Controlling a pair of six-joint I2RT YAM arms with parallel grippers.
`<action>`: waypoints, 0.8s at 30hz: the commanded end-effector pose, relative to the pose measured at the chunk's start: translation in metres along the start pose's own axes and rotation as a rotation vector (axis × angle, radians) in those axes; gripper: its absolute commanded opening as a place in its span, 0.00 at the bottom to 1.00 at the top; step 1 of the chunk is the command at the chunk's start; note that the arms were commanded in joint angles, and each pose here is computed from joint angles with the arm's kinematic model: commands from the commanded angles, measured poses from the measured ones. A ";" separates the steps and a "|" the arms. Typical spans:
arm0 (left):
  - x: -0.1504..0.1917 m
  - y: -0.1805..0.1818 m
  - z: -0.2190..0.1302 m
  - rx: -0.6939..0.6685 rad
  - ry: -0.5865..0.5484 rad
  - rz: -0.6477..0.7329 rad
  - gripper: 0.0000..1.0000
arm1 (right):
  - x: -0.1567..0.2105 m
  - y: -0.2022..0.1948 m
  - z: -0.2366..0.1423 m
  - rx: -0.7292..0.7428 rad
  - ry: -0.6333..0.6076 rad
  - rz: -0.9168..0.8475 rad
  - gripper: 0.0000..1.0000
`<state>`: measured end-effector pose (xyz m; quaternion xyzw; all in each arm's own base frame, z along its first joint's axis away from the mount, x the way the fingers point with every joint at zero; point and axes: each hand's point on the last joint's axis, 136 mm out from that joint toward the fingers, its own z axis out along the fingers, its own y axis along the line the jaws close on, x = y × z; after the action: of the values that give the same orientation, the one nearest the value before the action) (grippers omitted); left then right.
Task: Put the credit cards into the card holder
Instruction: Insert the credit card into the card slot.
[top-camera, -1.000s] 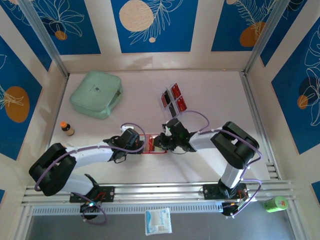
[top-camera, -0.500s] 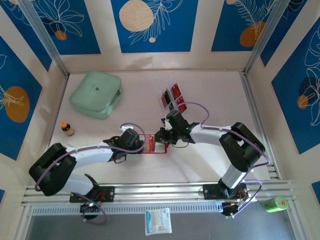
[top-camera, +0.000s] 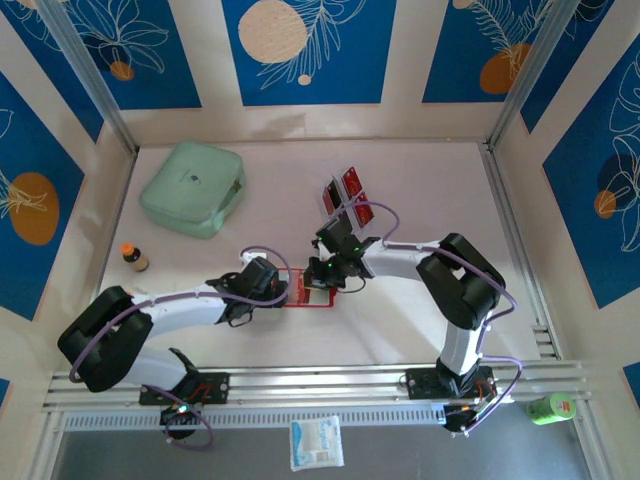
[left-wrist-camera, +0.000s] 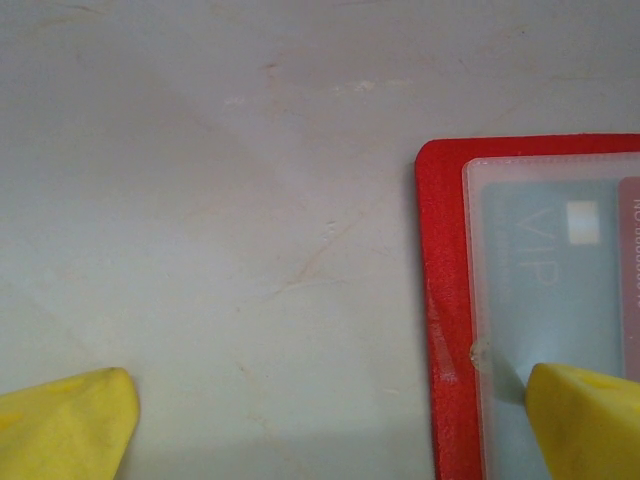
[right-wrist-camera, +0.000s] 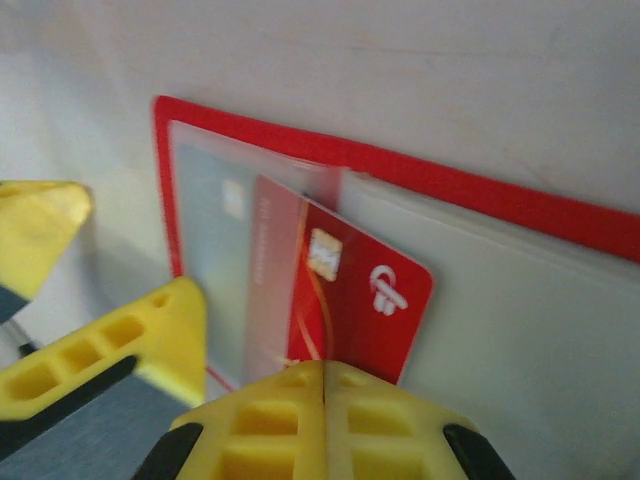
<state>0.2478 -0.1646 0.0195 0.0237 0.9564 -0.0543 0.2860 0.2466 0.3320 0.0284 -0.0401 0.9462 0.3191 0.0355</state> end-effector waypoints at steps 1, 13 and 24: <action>0.018 0.009 0.005 -0.014 0.056 -0.009 1.00 | 0.005 0.000 0.008 0.042 0.038 -0.014 0.00; 0.017 0.009 0.004 -0.013 0.050 -0.012 1.00 | 0.002 0.020 0.012 0.008 0.042 -0.031 0.00; -0.002 0.003 -0.011 0.009 0.001 -0.025 1.00 | -0.008 0.018 -0.019 0.015 -0.020 -0.033 0.00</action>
<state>0.2463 -0.1649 0.0255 0.0214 0.9553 -0.0623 0.2883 0.2568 0.3437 0.0614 -0.0499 0.9407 0.3298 0.0612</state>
